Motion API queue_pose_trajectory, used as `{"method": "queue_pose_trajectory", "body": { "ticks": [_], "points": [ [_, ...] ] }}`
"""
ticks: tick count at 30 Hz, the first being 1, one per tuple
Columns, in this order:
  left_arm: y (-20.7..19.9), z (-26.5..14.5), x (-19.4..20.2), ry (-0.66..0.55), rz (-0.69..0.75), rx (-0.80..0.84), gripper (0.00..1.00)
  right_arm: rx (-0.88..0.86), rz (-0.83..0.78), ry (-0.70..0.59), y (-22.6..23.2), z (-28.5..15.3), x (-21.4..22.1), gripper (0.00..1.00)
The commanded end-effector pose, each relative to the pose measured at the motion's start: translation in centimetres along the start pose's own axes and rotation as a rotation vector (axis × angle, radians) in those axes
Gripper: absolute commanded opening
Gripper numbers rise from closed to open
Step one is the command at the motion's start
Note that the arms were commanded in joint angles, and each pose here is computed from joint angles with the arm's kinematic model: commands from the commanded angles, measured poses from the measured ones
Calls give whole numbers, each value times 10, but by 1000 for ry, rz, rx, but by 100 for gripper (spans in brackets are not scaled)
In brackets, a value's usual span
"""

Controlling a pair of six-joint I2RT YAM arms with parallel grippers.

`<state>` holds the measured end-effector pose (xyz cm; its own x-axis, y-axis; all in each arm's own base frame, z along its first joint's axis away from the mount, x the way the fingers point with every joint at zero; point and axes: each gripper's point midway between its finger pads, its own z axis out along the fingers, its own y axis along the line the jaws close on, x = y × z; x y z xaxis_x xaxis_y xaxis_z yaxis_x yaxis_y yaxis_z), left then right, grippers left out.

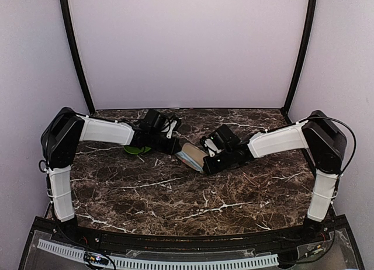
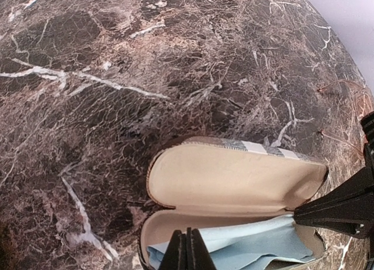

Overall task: Organize the sunglasses
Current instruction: Place the folded cleaning cloth in the sunglasses case.

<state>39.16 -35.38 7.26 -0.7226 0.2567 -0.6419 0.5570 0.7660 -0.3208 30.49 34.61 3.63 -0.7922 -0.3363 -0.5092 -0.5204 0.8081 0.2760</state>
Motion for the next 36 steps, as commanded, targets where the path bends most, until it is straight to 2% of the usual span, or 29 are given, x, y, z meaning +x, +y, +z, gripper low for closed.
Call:
{"method": "queue_pose_trajectory", "body": {
  "ticks": [1, 21, 29, 36],
  "points": [
    [-3, 0, -10, -7, 27, -7, 1, -9, -2, -11, 1, 1, -8, 0],
    [-1, 9, -6, 18, 43, -13, 7, -13, 4, -3, 1, 0, -5, 1],
    [-2, 7, -11, 16, 38, -12, 22, -7, 7, -18, 2, -6, -10, 12],
    [-5, 0, -17, 1, 40, -9, 27, -3, 10, -50, 5, -19, -19, 19]
  ]
}}
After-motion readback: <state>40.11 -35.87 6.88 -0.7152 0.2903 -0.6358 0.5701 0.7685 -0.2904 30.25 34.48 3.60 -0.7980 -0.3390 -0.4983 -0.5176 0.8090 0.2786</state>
